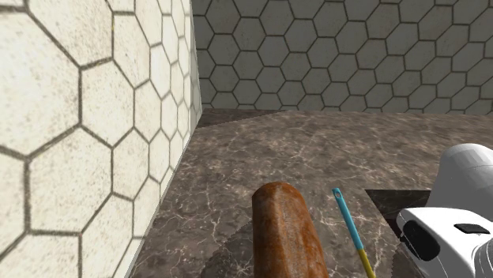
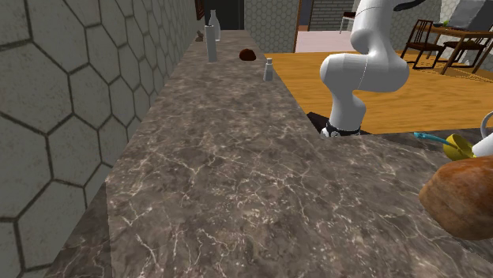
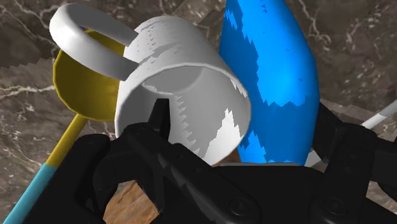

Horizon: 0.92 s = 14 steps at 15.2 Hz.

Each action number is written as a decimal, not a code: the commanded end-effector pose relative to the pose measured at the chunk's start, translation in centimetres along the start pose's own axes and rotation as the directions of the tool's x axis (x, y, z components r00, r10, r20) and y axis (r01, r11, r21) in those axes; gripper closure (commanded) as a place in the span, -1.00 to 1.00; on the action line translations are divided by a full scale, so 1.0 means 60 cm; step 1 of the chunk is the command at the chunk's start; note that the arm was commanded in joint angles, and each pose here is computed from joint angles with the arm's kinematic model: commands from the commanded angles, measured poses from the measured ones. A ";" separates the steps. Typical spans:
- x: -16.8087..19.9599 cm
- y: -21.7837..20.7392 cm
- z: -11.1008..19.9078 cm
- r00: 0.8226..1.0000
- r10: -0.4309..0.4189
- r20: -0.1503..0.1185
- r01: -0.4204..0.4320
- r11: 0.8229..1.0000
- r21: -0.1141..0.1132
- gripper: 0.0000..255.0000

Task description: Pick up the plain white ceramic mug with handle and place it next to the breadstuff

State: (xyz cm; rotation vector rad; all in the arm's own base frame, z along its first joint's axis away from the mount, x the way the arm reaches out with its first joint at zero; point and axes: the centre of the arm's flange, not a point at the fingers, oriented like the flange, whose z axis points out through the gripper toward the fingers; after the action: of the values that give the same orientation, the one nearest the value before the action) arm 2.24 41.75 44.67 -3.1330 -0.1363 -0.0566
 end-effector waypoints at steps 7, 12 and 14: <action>0.001 0.000 -0.084 1.000 0.000 0.000 0.000 1.000 0.000 -1.00; 0.001 0.000 -0.084 1.000 0.000 0.000 0.000 1.000 0.000 -1.00; 0.001 0.000 -0.084 1.000 0.000 0.000 0.000 1.000 0.000 -1.00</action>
State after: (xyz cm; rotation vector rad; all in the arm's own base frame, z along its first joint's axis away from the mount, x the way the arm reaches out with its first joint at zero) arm 2.12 41.73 49.68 -3.1334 -0.1360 -0.0565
